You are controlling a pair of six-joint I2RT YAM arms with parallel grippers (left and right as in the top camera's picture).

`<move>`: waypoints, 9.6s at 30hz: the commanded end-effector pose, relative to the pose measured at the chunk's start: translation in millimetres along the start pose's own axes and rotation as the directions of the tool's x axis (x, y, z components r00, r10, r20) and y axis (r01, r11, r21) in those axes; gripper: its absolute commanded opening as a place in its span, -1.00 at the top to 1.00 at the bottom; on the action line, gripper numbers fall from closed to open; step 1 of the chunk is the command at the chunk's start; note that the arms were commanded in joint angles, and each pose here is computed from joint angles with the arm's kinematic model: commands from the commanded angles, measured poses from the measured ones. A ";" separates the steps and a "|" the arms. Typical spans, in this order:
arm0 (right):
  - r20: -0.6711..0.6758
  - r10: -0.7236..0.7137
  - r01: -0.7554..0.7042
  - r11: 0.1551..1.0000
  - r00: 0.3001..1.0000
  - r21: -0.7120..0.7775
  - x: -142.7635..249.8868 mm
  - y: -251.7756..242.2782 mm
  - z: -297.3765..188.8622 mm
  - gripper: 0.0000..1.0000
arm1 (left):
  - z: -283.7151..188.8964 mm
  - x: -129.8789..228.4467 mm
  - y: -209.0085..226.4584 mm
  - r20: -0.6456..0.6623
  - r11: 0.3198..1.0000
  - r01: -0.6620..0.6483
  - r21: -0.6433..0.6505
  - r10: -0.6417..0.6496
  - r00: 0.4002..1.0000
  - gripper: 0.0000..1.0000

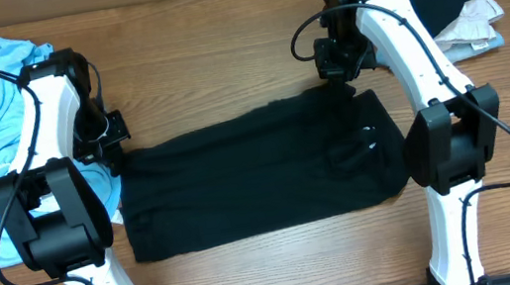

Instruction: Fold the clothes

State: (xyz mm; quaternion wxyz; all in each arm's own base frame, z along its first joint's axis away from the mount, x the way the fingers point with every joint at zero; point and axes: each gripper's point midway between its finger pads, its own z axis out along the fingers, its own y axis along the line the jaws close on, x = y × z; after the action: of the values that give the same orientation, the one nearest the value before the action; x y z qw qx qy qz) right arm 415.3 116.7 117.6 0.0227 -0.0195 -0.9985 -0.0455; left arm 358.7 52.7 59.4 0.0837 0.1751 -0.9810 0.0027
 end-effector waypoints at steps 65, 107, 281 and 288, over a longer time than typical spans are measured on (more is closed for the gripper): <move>0.127 0.032 -0.033 0.999 0.991 0.011 73.8 -34.6 2.8 -0.21 | -13.2 71.5 -24.4 0.036 0.990 -0.125 0.065 0.123 0.992 -0.99; 0.110 -0.087 0.097 0.991 0.990 -0.093 85.3 -3.8 -1.7 -0.31 | 76.9 94.9 32.1 0.236 0.999 0.030 0.035 -0.037 0.971 -0.99; 0.126 -0.085 0.113 0.965 0.988 -0.238 81.1 22.5 -6.1 -0.44 | 41.7 170.3 -224.8 0.292 0.672 -0.722 0.167 0.665 0.687 0.92; 0.112 -0.087 0.112 0.967 0.990 -0.231 84.5 20.7 -5.4 -0.44 | 27.6 165.1 -221.9 0.266 0.749 -0.637 0.179 0.587 0.765 0.92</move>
State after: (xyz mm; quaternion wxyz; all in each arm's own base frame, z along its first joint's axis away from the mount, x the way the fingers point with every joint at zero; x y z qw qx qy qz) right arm 332.7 139.0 115.6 -0.0161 0.0193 -0.9868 -0.1598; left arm 266.7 -216.8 44.2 -0.0406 -0.1912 -0.9716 0.1334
